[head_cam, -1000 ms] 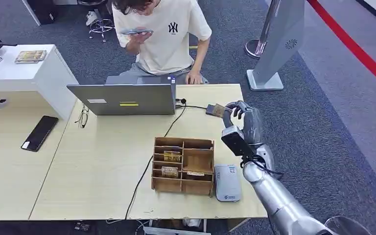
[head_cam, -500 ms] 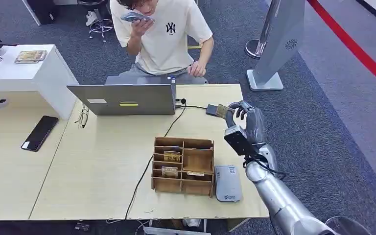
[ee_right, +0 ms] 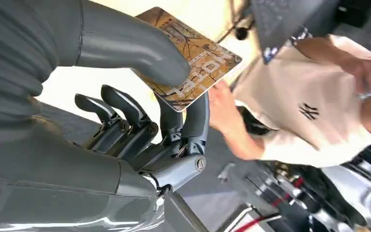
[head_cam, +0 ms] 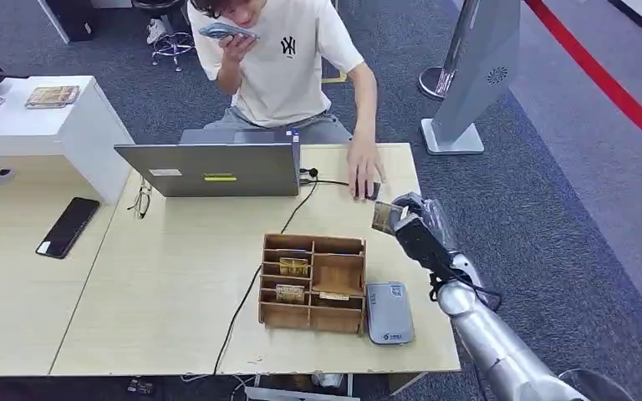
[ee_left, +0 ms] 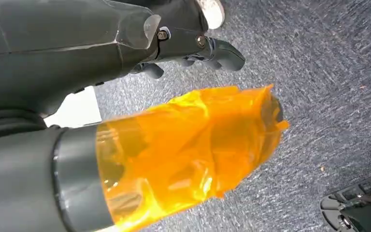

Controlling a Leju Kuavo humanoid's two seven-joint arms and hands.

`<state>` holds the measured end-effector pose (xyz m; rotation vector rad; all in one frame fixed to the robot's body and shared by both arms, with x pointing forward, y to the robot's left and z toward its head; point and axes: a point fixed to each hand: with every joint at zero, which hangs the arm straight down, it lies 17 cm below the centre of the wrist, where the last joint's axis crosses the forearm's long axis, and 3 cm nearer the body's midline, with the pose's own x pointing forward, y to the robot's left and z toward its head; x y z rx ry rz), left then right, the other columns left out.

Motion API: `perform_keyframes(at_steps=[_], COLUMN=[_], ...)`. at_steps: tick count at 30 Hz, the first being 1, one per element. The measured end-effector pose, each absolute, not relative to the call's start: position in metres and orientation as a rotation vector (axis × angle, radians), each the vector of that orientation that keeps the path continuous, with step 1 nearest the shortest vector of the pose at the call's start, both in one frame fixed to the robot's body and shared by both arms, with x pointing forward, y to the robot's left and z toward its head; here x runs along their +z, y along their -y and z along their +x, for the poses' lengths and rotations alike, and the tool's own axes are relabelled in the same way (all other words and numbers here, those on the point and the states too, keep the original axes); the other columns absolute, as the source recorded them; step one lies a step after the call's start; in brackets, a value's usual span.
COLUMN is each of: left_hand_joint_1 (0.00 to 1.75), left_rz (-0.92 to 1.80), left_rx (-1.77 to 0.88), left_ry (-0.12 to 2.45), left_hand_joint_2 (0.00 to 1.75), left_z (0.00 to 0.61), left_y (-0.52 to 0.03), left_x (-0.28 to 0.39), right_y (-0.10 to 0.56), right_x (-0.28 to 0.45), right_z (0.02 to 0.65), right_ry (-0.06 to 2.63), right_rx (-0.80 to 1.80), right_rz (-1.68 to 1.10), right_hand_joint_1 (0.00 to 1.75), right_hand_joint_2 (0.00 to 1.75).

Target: Pass the card to the sensor for recognition and then transmit it.

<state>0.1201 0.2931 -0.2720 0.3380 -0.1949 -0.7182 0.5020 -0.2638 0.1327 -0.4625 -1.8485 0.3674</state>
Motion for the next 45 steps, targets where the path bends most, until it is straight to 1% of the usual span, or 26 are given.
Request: perform_keyframes(at_steps=[1,12,25,40,45], left_hand_joint_1=[0.00,0.00,0.00,0.00,0.00], left_rz=[0.338,0.340,0.346,0.344,0.343], left_rx=[-0.705,-0.696,-0.665,-0.631,-0.627], left_ry=[0.189,0.188,0.181,0.166,0.164], left_hand_joint_2=[0.00,0.00,0.00,0.00,0.00], left_z=[0.116,0.116,0.115,0.108,0.107], left_y=[-0.294,-0.296,-0.302,-0.307,-0.307], left_x=[-0.273,-0.273,-0.273,-0.274,-0.274], right_y=[0.275,0.288,0.292,0.308,0.309], right_x=[0.117,0.105,0.080,0.048,0.044], right_z=[0.499,0.497,0.492,0.472,0.468], right_ry=[1.791,1.738,1.638,1.460,1.441], right_rx=[0.405,0.443,0.505,0.541,0.562], right_rz=[-0.457,-0.464,-0.338,-0.173,-0.160], right_hand_joint_1=[1.75,1.75,1.75,1.75,1.75], right_hand_joint_2=[1.75,1.75,1.75,1.75,1.75])
